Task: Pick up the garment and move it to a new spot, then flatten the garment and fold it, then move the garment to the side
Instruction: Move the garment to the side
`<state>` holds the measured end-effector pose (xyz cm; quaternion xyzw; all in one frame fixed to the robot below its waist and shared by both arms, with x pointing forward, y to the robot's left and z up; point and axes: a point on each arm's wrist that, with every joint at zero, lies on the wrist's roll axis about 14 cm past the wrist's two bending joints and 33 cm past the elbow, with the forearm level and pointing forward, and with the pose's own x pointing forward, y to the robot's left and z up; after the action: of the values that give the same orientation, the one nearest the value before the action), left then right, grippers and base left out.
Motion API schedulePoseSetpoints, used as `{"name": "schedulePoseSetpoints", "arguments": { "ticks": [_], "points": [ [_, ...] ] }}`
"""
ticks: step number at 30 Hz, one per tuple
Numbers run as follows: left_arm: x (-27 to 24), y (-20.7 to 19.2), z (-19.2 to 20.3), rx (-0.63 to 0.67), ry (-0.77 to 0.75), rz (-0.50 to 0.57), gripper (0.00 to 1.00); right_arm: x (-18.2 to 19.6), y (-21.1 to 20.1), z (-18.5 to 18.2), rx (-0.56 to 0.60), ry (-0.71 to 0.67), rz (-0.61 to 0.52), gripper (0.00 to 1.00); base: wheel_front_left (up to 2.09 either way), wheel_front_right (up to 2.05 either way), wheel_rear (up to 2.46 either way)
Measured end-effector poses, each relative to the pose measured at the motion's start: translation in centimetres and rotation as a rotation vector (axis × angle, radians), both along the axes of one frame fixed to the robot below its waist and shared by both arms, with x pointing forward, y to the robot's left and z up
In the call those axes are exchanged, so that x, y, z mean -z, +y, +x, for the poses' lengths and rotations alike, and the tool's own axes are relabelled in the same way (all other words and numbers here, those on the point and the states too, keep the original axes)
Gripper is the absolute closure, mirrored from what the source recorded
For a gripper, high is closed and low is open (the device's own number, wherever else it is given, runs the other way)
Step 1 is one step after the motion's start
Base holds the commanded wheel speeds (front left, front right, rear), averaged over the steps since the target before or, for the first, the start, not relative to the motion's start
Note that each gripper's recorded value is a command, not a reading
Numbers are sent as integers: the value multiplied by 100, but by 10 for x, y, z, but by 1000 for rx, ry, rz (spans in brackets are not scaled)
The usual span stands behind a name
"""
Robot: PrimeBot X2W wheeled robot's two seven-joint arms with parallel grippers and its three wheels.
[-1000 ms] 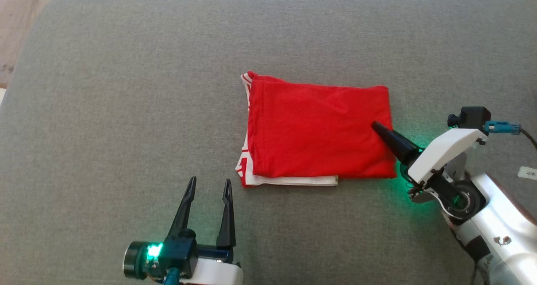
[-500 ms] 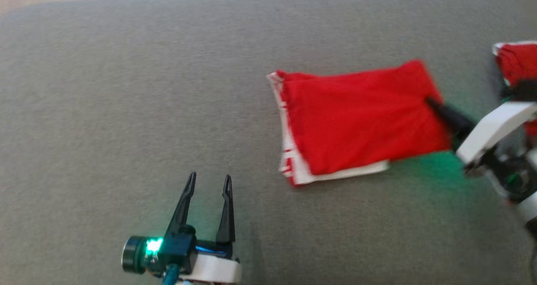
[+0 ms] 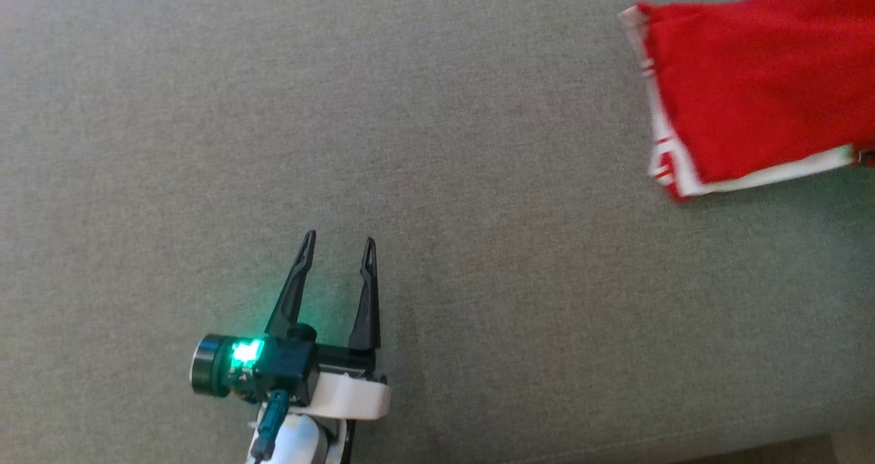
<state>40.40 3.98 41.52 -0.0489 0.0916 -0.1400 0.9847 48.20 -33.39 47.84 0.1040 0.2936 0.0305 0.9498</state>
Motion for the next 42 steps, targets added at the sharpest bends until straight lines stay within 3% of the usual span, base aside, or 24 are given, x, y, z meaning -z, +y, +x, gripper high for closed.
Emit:
{"name": "schedulePoseSetpoints", "arguments": {
  "ticks": [5,6,7,15,24,29,35,37,39,42],
  "points": [
    [5,-1,5,6,9,-1,0,-20,-36,5,53,-18,-76,100,0,0,0],
    [5,-1,5,5,8,-1,0,-21,-41,4,62,-11,-90,45,0,0,0],
    [5,-1,5,7,8,-1,0,-21,-44,3,63,-6,-108,0,0,0,0],
    [-14,21,7,-88,-37,17,0,-40,-34,4,29,-121,-176,0,0,0,0],
    [-51,45,-26,-168,-116,12,0,20,68,-61,-118,-143,-22,0,0,0,0],
    [-69,55,-52,-197,-162,-2,0,21,122,-89,-152,-263,71,0,0,0,0],
    [-92,71,-72,-235,-235,-24,0,21,164,-115,-196,-405,72,0,0,0,0],
    [-96,76,-79,-247,-249,-29,0,16,175,-120,-201,-442,71,0,0,0,0],
    [-95,84,-93,-267,-250,-32,0,-21,184,-122,-149,-591,113,0,0,0,0],
    [-95,84,-107,-266,-254,-36,0,-37,186,-138,-112,-675,97,0,0,0,0]
  ]
}}
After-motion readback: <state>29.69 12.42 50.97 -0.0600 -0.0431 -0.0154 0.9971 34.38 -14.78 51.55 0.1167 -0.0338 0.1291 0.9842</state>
